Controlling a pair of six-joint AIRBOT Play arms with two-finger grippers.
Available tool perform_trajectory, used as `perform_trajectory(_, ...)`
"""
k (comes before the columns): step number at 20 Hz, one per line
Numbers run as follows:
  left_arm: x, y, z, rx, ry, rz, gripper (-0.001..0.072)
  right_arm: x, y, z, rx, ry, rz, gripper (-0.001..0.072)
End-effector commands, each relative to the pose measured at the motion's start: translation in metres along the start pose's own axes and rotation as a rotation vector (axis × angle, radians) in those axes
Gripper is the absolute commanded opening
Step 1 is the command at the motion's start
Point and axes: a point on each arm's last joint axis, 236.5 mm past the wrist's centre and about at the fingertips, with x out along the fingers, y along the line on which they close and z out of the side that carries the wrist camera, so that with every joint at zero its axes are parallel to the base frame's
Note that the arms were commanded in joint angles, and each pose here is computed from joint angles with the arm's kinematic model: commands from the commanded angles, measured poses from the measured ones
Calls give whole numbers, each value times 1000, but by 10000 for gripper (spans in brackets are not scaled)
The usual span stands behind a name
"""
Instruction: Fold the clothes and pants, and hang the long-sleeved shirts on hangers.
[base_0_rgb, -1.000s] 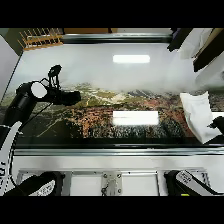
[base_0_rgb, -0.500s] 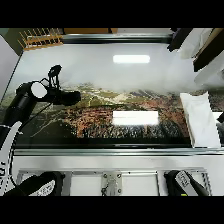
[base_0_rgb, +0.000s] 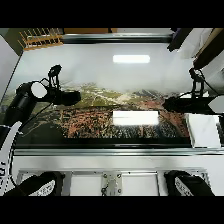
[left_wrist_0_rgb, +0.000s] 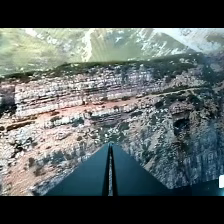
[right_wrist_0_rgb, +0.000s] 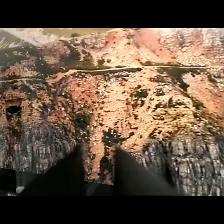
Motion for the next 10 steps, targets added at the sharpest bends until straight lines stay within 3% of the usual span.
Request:
perform_trajectory(1, 0, 0, 0, 0, -1, 0, 5, 2, 17, -5, -35, 15, 29, 184)
perform_trajectory(2, 0, 0, 0, 0, -1, 0, 5, 2, 17, -5, -34, 16, 29, 13)
perform_trajectory(10, 0, 0, 0, 0, -1, 0, 5, 2, 17, -5, -34, 15, 29, 13)
